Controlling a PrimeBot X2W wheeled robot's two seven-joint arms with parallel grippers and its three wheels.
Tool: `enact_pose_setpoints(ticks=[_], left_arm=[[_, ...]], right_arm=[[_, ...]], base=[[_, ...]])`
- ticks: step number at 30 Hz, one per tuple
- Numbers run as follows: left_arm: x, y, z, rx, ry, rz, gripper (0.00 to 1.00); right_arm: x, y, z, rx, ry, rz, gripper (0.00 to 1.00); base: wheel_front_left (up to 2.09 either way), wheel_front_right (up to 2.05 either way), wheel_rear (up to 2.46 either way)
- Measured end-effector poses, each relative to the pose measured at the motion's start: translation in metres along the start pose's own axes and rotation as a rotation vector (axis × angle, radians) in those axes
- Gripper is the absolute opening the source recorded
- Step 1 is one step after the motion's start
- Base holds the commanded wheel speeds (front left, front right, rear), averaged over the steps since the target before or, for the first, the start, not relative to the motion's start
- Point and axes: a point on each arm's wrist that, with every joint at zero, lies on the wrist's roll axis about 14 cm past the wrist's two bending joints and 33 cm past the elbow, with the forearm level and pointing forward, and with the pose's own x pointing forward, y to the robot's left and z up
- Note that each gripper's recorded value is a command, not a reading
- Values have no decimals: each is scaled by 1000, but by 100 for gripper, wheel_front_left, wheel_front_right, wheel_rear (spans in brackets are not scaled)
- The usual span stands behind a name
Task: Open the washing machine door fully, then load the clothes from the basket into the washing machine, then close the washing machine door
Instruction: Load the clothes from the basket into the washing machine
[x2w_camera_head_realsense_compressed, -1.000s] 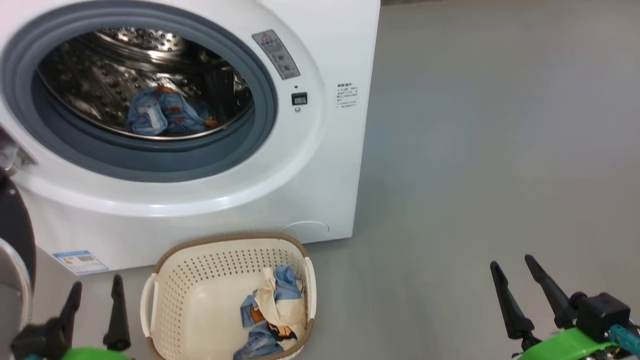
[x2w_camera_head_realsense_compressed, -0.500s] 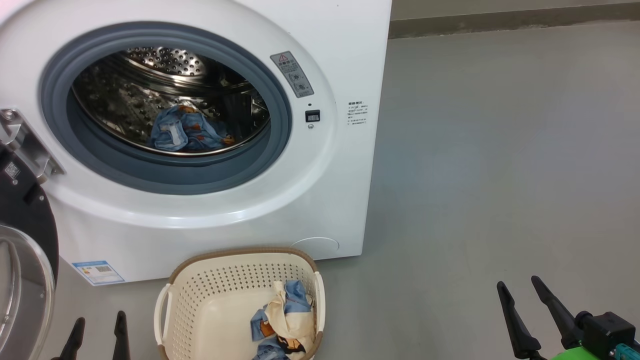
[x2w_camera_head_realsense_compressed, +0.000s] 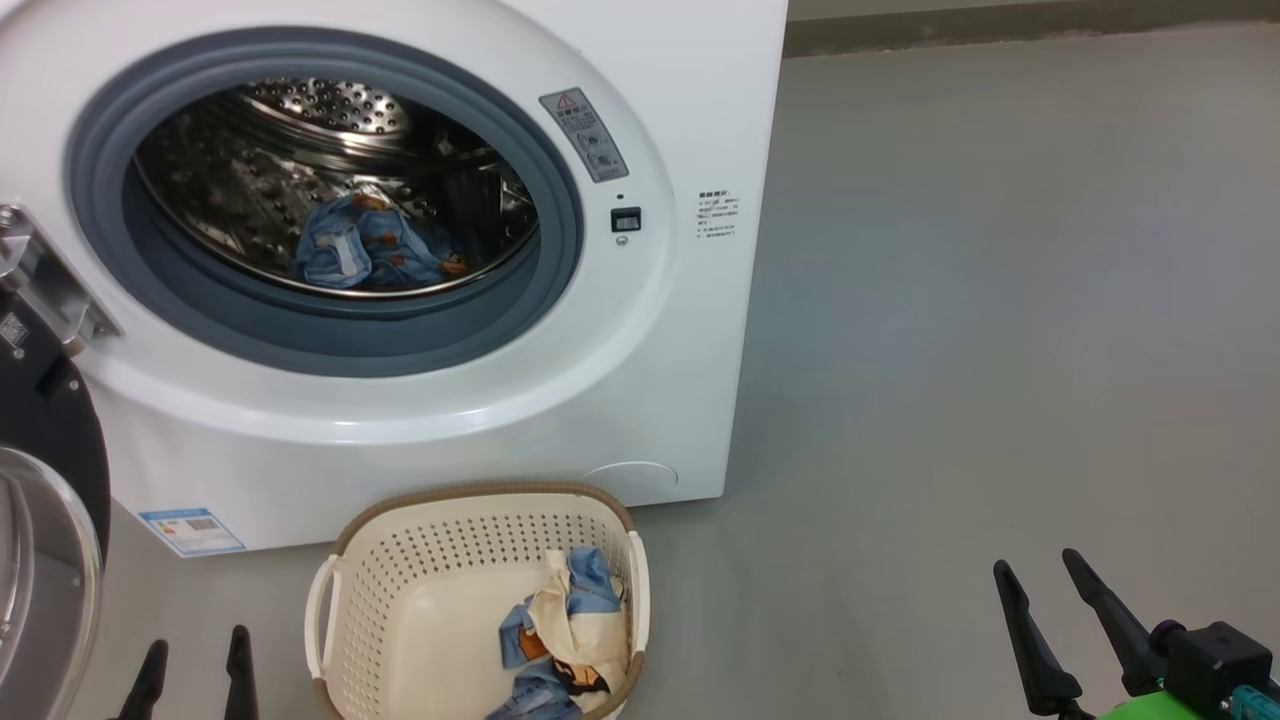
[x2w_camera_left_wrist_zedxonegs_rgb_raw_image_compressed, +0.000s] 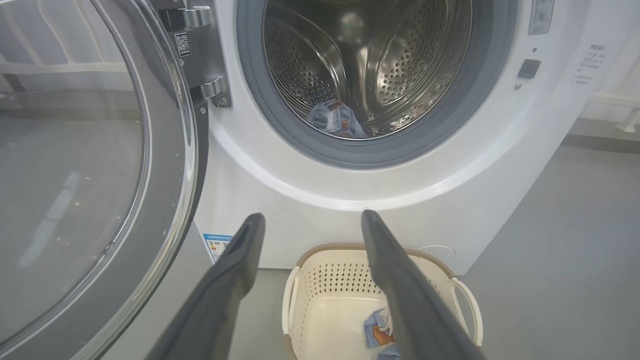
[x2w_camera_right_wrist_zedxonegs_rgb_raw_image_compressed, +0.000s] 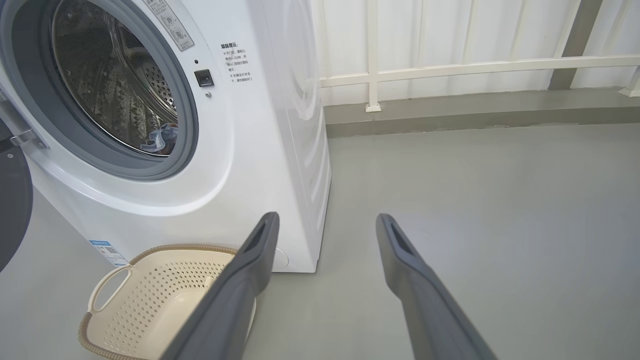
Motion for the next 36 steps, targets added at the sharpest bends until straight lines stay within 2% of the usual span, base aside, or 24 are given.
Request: enact_pose_setpoints(ticks=[12, 23, 36], left_arm=[[18, -10, -29, -22, 88, -14, 100], [58, -58, -76, -67, 221, -139, 100], [100, -108, -154, -94, 439, -286, 100]], right_arm=[[18, -2, -6, 11, 17, -15, 100], [59, -2, -11, 35, 8, -30, 100], [109, -5, -39, 47, 40, -43, 100]], base=[[0, 0, 0], [0, 0, 0], [0, 0, 0]])
